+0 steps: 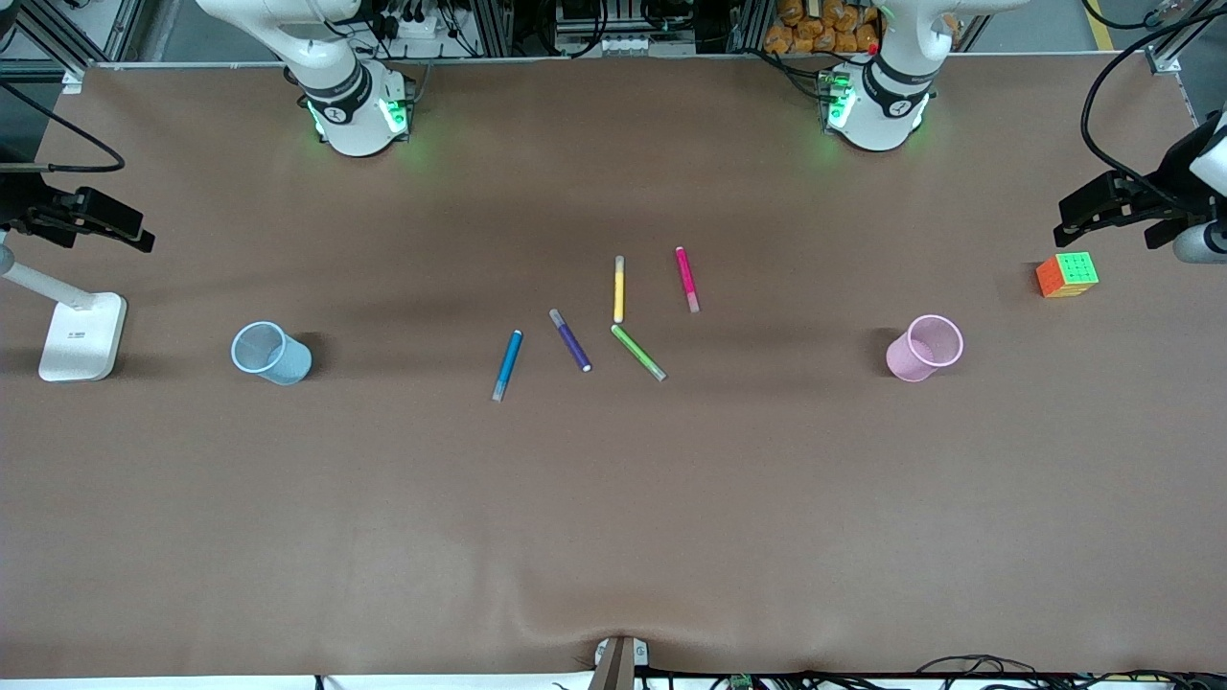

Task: Place pink and blue markers in matching cups
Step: 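Move the left gripper from rest toward the markers past the pink cup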

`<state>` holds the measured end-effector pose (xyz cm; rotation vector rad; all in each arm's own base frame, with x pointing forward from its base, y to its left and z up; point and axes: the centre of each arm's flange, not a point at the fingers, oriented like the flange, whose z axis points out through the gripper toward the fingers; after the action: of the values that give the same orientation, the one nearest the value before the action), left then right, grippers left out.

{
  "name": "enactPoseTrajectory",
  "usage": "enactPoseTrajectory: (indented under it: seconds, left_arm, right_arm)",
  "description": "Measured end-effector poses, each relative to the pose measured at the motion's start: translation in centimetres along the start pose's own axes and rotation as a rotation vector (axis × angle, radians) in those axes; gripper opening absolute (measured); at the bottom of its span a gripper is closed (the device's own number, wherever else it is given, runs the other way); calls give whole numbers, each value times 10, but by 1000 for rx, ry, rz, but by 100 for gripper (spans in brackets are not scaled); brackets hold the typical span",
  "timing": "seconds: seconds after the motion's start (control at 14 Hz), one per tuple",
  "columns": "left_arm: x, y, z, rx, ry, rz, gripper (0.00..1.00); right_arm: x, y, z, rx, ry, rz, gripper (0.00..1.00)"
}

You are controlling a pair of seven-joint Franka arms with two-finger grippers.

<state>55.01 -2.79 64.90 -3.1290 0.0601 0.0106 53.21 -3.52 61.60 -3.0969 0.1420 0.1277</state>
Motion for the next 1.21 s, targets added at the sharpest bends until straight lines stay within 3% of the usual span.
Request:
enactPoseTrajectory:
  seconds: [0.64, 1.21]
  left_arm:
    - [-1, -3, 3, 0, -14, -6, 100]
    - [0, -1, 32, 1, -138, -2, 100]
  right_arm:
    - [0, 0, 0, 0, 2, 1, 100]
    - [3, 9, 5, 1, -2, 17, 100]
